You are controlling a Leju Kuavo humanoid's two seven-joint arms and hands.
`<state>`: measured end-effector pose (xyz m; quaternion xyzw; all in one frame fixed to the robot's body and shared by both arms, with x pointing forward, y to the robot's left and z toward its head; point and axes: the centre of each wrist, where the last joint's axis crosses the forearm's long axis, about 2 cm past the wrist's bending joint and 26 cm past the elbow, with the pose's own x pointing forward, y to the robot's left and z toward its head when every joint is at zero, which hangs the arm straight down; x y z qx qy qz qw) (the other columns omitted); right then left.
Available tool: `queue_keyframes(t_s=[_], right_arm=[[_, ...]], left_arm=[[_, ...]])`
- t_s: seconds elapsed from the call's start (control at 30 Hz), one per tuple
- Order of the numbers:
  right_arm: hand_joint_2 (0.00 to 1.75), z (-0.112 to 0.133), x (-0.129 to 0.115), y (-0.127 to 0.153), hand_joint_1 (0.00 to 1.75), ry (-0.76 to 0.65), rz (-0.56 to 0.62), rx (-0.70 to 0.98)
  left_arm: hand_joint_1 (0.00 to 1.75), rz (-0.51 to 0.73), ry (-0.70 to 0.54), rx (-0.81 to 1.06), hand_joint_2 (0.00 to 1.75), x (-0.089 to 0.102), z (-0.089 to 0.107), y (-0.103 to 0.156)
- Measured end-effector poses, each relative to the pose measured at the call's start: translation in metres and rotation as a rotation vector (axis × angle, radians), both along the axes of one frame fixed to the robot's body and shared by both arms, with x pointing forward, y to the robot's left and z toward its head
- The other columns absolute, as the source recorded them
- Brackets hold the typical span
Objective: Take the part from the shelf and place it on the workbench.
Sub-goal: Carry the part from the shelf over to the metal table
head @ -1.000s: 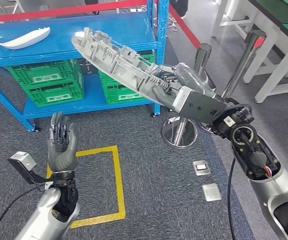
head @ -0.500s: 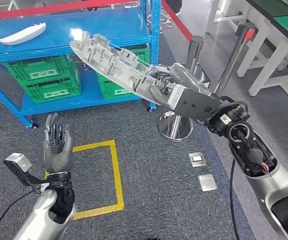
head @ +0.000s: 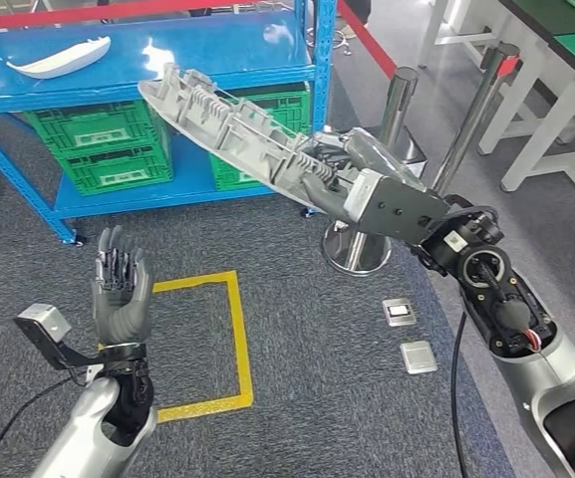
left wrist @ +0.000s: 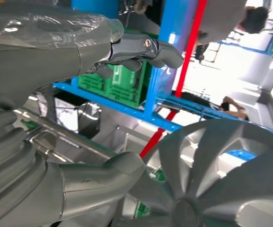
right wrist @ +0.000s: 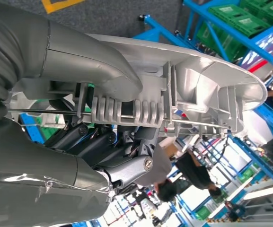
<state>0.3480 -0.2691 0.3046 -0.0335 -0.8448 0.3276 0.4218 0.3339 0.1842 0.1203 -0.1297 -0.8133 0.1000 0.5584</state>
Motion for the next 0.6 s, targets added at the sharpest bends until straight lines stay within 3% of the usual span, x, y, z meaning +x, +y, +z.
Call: queue_keyframes(t_s=[0.6], right_arm=[[1.75,-0.0064,-0.0022,0.0007,1.75,0.007,0.007,0.007]], left_arm=[[0.0,0.008,0.003,0.028,1.75,-0.0025,0.0025,0.0064]])
